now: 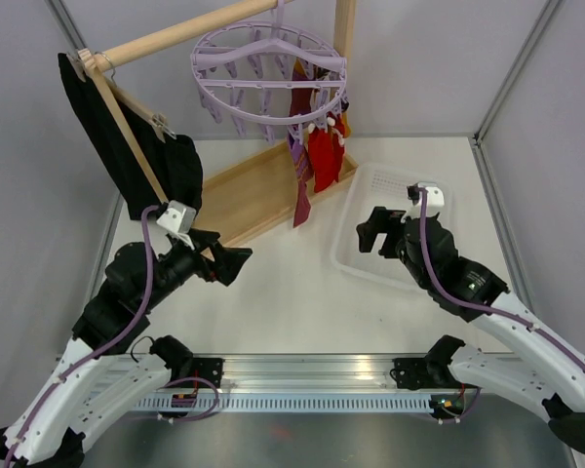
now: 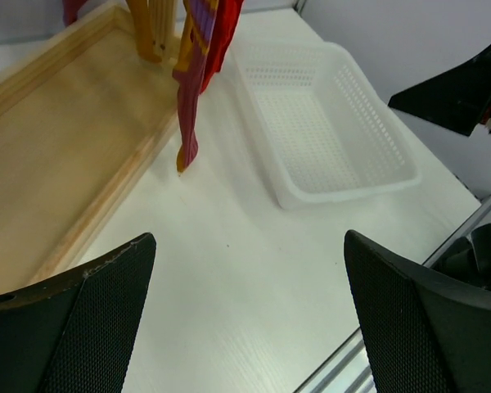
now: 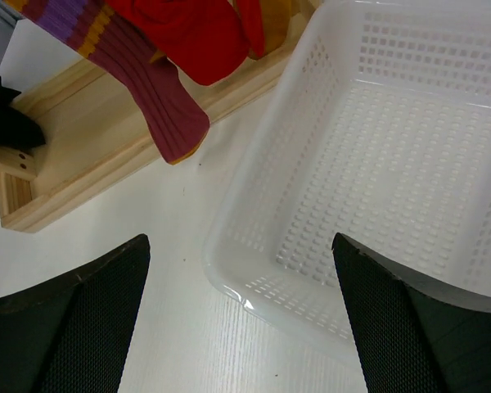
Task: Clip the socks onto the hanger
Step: Reset both arms
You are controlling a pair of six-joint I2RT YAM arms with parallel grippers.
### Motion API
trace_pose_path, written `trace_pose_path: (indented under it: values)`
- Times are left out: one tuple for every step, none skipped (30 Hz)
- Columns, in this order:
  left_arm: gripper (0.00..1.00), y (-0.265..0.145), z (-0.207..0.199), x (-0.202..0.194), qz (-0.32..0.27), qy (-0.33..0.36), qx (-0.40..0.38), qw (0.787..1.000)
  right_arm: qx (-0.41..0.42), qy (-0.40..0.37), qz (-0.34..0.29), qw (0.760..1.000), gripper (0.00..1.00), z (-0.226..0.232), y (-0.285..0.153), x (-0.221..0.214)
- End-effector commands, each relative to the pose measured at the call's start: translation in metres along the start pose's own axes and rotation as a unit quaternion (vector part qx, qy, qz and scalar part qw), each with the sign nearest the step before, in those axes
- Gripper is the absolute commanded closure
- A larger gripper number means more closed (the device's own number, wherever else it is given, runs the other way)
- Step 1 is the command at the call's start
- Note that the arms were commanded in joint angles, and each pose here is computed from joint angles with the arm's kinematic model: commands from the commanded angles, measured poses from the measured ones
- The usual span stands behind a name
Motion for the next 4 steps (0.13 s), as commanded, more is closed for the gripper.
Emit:
trace_pose_path:
  values:
    - [0.00, -0.0076, 0.0010, -0.0003, 0.015, -0.013, 0.017, 1.000, -0.010, 0.011, -0.029, 0.999, 0.02, -0.0031, -0.0058, 0.0152]
    - [0.00, -0.0083, 0.0014, 0.0007, 0.015, -0.012, 0.019, 1.000, -0.010, 0.013, -0.033, 0.999, 0.02, -0.0034, -0.0069, 0.0166]
    - [0.00, -0.0095, 0.0014, 0.0012, 0.016, -0.011, 0.021, 1.000, -0.008, 0.016, -0.039, 0.999, 0.02, -0.0031, -0.0076, 0.0188]
    - [0.00, -0.0115, 0.0003, 0.0038, 0.014, -0.009, 0.020, 1.000, -0.009, 0.017, -0.042, 0.999, 0.02, -0.0032, -0.0072, 0.0196]
Point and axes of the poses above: each gripper's point midway between its finger pads, its own y axis out along the fingers, its own z axis along the line the jaws close on, x = y × z, the point moved 4 cm from there along -y, back along the fingers, and after that the axes turned 7 degrees about -y, right-handed, at the moved point
